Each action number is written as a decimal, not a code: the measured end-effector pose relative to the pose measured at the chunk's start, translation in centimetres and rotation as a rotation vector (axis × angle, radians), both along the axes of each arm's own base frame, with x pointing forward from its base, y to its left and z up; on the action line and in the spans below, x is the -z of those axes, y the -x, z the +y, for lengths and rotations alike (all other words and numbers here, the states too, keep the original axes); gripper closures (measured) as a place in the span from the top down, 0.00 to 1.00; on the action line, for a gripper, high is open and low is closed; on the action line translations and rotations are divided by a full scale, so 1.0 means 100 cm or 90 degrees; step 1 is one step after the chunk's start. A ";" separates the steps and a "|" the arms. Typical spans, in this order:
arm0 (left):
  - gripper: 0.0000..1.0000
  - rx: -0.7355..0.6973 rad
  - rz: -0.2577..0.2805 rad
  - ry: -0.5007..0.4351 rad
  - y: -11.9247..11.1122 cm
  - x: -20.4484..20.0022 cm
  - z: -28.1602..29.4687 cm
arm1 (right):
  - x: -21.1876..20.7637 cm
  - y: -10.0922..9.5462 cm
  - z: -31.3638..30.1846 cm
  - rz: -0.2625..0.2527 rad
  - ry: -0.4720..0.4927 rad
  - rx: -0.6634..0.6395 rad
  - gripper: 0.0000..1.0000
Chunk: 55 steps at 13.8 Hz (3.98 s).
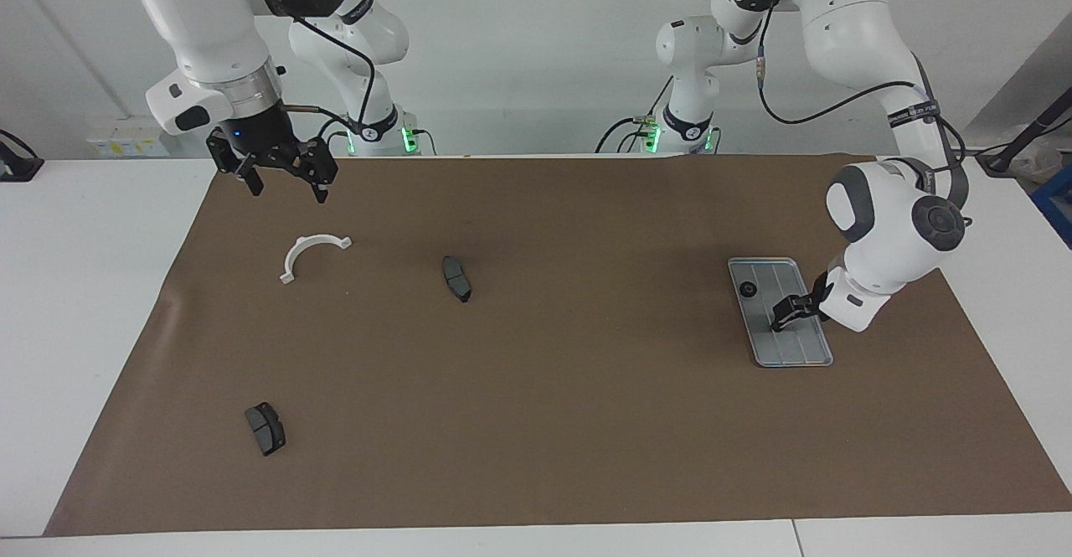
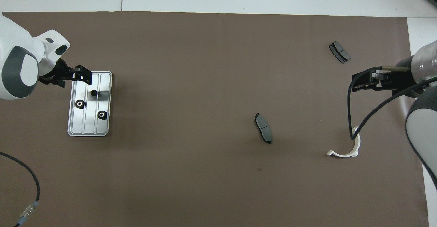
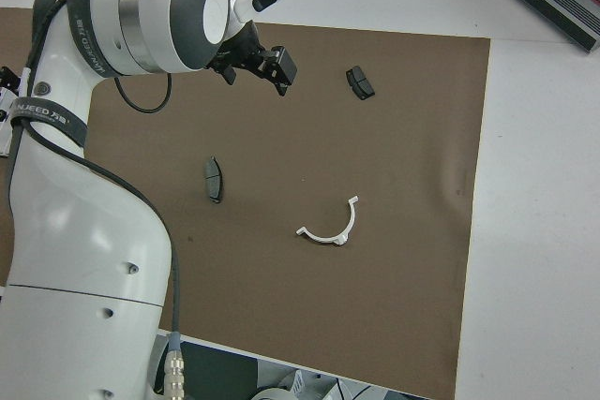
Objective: Place bearing gear from tray to pile
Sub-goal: 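Grasp a black gear in the tray with the left gripper, then carry the gear to the table center and release it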
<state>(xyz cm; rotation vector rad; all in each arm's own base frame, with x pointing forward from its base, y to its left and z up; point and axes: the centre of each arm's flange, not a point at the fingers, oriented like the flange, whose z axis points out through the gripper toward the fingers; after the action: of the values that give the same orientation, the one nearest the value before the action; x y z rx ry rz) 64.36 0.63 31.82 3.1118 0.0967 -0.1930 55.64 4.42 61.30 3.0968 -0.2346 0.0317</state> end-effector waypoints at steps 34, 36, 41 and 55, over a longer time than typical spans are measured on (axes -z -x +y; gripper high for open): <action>0.24 -0.025 -0.011 -0.005 -0.004 -0.004 -0.015 | 0.000 0.000 0.000 0.000 0.000 0.000 1.00; 0.24 -0.025 -0.021 -0.004 -0.011 -0.018 -0.017 | 0.000 0.000 0.000 0.000 0.000 0.000 1.00; 0.24 -0.081 -0.024 -0.013 -0.009 -0.030 -0.102 | 0.000 0.000 0.000 0.000 0.000 0.000 1.00; 0.24 -0.258 -0.053 0.024 0.074 -0.009 -0.374 | 0.000 0.000 0.000 0.000 0.000 0.000 1.00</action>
<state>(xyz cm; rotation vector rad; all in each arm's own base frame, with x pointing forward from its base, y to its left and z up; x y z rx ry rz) 56.97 -36.81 32.75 2.9736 0.7006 -0.0531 55.64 4.42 61.30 3.0968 -0.2346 0.0316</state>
